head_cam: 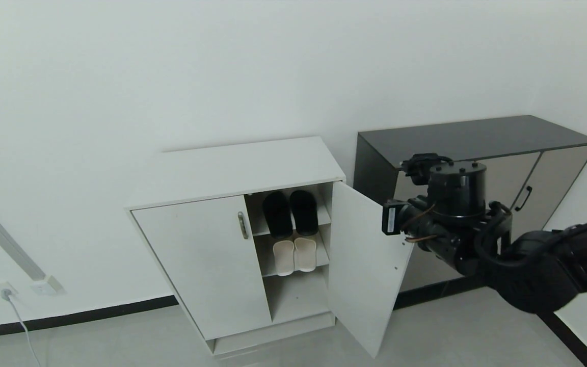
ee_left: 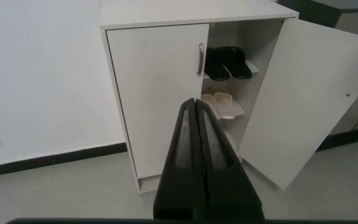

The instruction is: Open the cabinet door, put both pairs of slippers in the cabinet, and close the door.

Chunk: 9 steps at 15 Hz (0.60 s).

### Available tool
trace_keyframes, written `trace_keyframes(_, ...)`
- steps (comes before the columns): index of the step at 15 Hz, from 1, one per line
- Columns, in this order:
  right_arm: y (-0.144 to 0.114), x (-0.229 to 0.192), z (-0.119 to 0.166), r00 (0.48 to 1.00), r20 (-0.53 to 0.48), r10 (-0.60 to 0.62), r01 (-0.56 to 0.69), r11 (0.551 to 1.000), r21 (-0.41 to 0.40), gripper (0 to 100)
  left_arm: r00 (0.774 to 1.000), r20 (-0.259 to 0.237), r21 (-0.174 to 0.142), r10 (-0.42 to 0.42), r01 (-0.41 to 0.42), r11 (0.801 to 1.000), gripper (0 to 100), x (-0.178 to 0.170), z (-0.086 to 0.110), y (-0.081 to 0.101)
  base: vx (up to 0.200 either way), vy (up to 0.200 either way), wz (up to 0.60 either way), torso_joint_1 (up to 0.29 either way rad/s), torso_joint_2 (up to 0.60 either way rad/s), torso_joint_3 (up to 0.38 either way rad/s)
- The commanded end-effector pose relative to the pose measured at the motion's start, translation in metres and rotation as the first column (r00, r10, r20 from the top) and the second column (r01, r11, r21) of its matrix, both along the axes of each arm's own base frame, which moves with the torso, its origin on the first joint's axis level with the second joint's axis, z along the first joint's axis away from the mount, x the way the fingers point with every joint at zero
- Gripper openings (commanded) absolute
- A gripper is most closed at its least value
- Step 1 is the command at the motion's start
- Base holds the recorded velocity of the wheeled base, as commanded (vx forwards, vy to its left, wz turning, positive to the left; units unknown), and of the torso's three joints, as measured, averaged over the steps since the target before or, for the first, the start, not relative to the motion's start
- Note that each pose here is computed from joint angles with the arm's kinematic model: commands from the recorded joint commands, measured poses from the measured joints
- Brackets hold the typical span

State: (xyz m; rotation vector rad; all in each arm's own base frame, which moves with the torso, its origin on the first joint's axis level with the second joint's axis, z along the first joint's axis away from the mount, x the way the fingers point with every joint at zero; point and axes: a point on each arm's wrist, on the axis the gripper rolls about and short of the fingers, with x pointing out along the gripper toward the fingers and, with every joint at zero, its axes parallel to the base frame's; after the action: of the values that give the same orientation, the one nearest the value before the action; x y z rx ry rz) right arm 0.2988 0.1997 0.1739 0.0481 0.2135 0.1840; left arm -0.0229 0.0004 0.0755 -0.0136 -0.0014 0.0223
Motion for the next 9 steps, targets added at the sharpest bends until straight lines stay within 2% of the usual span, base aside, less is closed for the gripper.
trace_keyframes(1,-0.008,0.037,-0.011,0.999,-0.047,-0.025,0.026,0.999,0.018,0,1.0,-0.001,0.0,0.001,-0.001,1.0,0,0.0,0.0,0.0,0.0,0.0,0.0,0.0,0.0,0.0)
trace_keyframes(5,-0.018,0.079,-0.025,0.993,-0.1,-0.062,0.065,0.997,0.033,0,1.0,-0.001,0.0,0.001,-0.001,1.0,0,0.0,0.0,0.0,0.0,0.0,0.0,0.0,0.0,0.0)
trace_keyframes(9,-0.022,0.098,-0.046,0.988,-0.127,-0.086,0.089,0.996,0.019,0,1.0,-0.001,0.0,0.001,-0.001,1.0,0,0.0,0.0,0.0,0.0,0.0,0.0,0.0,0.0,0.0)
